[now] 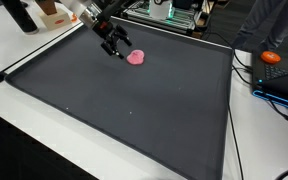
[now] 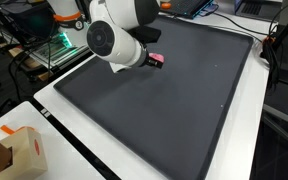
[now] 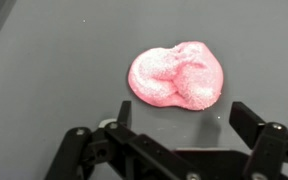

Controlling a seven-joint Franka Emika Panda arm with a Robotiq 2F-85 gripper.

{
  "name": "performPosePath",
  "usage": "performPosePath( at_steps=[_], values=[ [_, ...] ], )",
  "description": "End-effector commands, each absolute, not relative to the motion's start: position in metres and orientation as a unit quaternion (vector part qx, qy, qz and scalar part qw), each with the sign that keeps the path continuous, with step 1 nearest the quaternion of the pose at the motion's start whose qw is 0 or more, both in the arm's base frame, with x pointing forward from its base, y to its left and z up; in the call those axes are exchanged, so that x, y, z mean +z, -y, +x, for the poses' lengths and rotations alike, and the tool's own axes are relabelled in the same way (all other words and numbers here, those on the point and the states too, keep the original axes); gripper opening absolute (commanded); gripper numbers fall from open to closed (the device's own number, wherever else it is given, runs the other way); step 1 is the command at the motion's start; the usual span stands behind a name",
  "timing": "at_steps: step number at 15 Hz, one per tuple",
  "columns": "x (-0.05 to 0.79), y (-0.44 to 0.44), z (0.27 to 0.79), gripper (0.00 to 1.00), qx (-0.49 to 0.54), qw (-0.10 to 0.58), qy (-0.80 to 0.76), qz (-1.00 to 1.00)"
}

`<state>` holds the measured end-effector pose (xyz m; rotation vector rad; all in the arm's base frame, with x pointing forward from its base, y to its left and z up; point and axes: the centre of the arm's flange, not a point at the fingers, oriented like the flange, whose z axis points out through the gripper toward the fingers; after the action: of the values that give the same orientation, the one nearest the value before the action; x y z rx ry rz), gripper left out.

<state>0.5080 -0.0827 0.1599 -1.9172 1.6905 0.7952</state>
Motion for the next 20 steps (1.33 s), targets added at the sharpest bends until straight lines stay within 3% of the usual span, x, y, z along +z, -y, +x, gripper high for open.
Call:
performPosePath(
  at_steps=[1, 20],
  values=[
    [0.154, 0.085, 0.502, 1.0, 0.293, 0.25, -0.612, -0.691],
    [0.197, 0.054, 0.513, 1.0, 0.253, 0.245, -0.555, -0.754]
  ],
)
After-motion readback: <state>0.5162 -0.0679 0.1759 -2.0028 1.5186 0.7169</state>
